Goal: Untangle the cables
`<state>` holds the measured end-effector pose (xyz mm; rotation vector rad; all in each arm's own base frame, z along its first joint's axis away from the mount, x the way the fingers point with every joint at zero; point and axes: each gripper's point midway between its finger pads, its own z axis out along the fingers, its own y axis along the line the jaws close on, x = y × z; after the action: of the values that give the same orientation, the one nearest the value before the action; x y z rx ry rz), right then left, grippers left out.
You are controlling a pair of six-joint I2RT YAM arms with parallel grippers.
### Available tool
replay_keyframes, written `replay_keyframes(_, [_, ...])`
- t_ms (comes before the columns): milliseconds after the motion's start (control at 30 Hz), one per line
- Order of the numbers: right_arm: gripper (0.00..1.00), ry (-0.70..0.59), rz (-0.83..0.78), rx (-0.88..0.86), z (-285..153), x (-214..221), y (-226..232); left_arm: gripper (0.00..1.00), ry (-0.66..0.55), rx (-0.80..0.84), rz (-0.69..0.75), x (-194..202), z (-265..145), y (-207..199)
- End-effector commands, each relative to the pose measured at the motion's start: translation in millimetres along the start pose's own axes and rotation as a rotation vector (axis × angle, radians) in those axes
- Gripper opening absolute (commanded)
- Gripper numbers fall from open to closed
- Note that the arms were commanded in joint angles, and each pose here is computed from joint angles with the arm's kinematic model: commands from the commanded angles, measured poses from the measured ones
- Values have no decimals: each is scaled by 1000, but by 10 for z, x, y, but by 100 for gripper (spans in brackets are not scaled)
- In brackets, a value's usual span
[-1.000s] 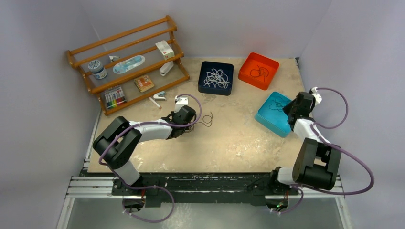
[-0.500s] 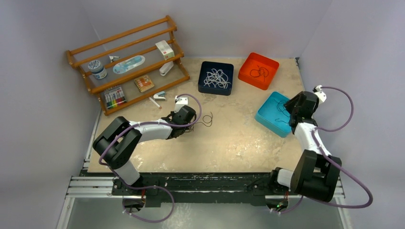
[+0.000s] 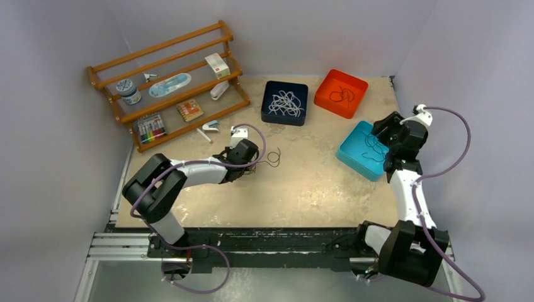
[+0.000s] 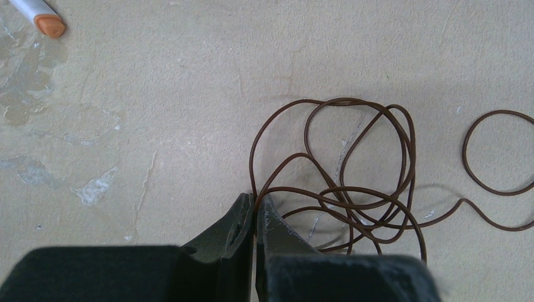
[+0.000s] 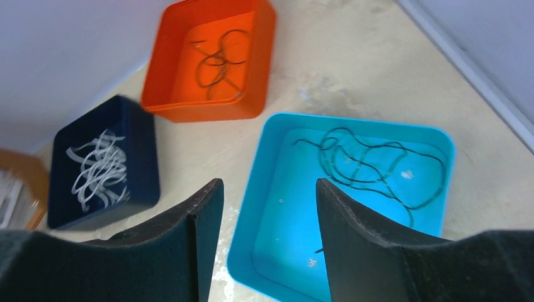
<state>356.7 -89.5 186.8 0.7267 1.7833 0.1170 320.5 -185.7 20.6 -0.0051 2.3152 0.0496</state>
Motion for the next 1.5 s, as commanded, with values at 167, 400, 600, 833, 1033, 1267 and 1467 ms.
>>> replay_keyframes(167, [61,36,-201,-439,-244,-41,1133,0,-8,51,-27,-59,-23,-90])
replay_keyframes(400, [61,246,-283,-764,-525,787,1930,0,-6,186,-18,-55,-90,-293])
replay_keyframes(600, [61,442,-344,-972,-789,1454,2188,0,1,341,27,-61,-202,-562])
replay_keyframes(833, [61,591,-367,-1009,-1010,2027,2407,0,8,340,28,-35,-181,-598])
replay_keyframes(1033, [59,683,-343,-977,-1170,2483,2589,0,11,320,10,-43,-168,-577])
replay_keyframes(1267, [57,728,-307,-940,-1258,2790,2667,0,16,305,0,-25,-155,-556])
replay_keyframes(1467, [55,738,-302,-924,-1227,2918,2710,0,14,306,-4,-38,-154,-562])
